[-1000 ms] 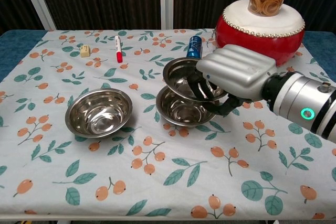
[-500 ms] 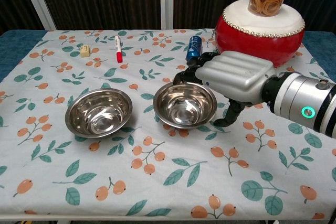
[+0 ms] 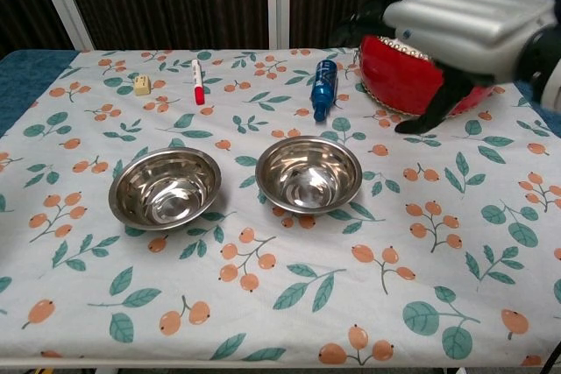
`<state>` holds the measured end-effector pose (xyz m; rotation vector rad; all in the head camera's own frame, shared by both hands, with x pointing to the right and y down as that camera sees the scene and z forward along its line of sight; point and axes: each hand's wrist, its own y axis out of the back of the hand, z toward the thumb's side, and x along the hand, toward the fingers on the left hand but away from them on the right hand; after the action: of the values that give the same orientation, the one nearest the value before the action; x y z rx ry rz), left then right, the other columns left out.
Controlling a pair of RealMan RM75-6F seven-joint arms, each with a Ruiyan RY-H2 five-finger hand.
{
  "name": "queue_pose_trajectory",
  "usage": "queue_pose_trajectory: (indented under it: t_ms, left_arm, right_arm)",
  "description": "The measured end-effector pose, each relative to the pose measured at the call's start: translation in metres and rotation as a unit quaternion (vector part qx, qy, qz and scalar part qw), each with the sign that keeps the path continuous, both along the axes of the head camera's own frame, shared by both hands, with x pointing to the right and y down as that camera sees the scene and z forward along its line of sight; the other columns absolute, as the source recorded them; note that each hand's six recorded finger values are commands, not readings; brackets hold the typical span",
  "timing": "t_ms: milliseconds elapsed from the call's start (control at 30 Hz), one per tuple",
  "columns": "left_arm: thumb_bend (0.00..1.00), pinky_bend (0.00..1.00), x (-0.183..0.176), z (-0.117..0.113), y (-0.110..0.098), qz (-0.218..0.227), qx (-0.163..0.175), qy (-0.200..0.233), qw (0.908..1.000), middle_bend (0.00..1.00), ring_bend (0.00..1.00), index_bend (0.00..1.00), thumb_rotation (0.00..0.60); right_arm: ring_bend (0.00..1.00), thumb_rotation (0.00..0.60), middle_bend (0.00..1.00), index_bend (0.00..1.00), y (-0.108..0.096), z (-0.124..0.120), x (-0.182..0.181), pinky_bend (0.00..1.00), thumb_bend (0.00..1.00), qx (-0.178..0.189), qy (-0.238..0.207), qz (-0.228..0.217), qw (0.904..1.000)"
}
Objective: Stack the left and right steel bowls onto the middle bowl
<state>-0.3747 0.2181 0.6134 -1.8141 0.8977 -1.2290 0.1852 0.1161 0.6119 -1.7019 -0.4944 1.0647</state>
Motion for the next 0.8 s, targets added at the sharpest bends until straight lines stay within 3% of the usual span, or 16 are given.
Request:
queue_pose_trajectory:
  t_ms: [200, 433, 800]
  left_arm:
    - [0.13, 0.37, 0.063, 0.019, 0.007, 0.112, -0.025, 0.008, 0.9933, 0.37, 0.27, 0.34, 0.600]
    - [0.15, 0.38, 0.118, 0.043, 0.020, 0.204, -0.026, 0.014, 0.9786, 0.38, 0.28, 0.35, 0.600]
    - [0.17, 0.44, 0.130, 0.079, 0.016, 0.216, -0.038, -0.014, 0.9755, 0.43, 0.34, 0.41, 0.600]
  right_arm:
    - [0.04, 0.600, 0.18, 0.14, -0.022, -0.039, 0.030, 0.09, 0.11, 0.044, -0.016, 0.050, 0.9977]
    - [0.04, 0.600, 0.18, 0.14, -0.036, -0.061, 0.054, 0.09, 0.11, 0.066, -0.029, 0.083, 0.9939]
    - [0.04, 0.600, 0.18, 0.14, -0.038, -0.058, 0.078, 0.09, 0.10, 0.060, -0.032, 0.109, 0.9917]
